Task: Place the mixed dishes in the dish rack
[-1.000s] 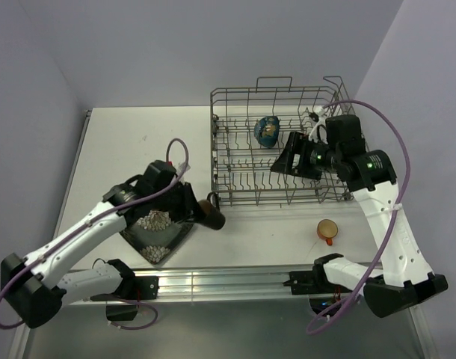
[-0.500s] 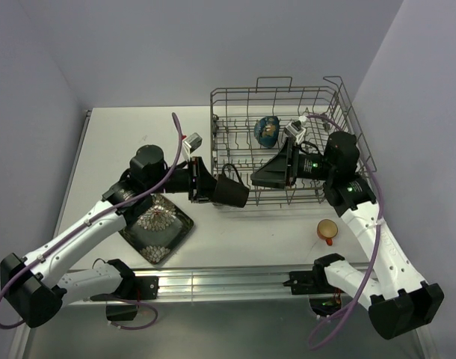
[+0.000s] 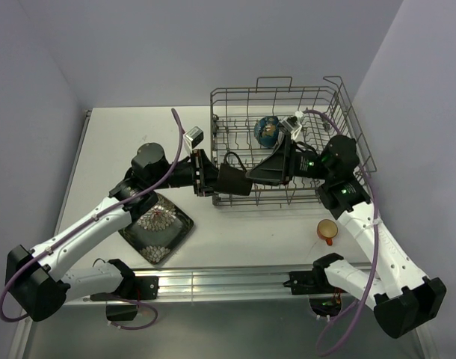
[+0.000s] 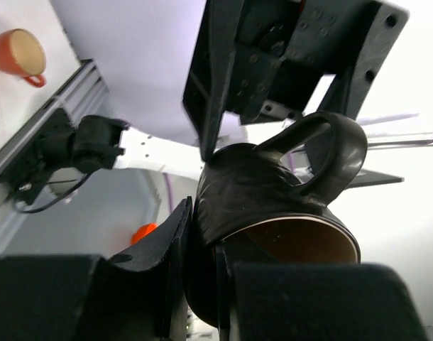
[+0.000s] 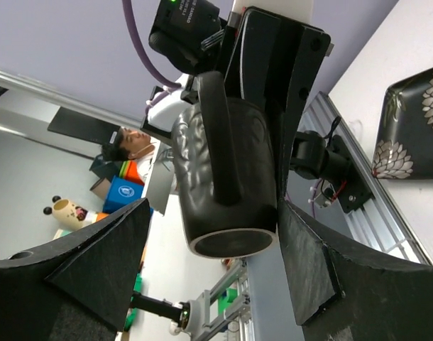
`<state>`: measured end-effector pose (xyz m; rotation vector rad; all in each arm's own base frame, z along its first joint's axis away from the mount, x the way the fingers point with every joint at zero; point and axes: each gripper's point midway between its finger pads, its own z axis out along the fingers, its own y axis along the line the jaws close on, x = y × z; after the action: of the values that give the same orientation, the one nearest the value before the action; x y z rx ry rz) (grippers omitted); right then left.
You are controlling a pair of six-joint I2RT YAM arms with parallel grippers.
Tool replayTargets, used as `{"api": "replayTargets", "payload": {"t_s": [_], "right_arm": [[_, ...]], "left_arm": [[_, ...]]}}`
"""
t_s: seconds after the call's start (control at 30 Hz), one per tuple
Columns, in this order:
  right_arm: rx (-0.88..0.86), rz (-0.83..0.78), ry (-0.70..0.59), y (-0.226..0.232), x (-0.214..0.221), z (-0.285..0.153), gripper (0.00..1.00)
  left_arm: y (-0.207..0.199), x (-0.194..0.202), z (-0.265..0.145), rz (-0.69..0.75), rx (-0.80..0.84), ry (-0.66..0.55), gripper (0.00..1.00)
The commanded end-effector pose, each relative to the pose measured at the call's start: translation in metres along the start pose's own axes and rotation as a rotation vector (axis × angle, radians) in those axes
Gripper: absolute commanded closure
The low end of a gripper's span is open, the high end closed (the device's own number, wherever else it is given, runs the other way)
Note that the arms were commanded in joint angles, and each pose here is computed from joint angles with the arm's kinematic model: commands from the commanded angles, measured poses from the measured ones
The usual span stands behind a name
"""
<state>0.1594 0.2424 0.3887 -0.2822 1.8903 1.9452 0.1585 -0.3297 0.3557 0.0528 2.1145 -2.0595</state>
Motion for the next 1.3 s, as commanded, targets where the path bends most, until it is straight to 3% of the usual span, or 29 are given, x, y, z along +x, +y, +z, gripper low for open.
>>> {"api": "replayTargets", "payload": {"t_s": [0.0, 0.33, 0.5, 1.27], "right_arm": [[-0.062, -0.082, 0.027, 0.026, 0.005, 0.006, 0.21], [-0.086, -0.156, -0.007, 0.03, 0.005, 0.019, 0.22], [-0.119, -0.174, -0.036, 0.037, 0.0, 0.026, 0.24], [-0.047, -0.186, -0.103, 0.02, -0.025, 0.041, 0.27]], "left_arm": [[-0.034, -0.018, -0.003, 0.007, 0.117, -0.116, 1.0], [-0.033, -0.029, -0.01, -0.104, 0.101, -0.217, 1.0], [-0.026, -0.028, -0.01, -0.164, 0.136, -0.212, 1.0], [-0.025, -0.021, -0.008, -0.157, 0.126, -0.174, 1.0]]}}
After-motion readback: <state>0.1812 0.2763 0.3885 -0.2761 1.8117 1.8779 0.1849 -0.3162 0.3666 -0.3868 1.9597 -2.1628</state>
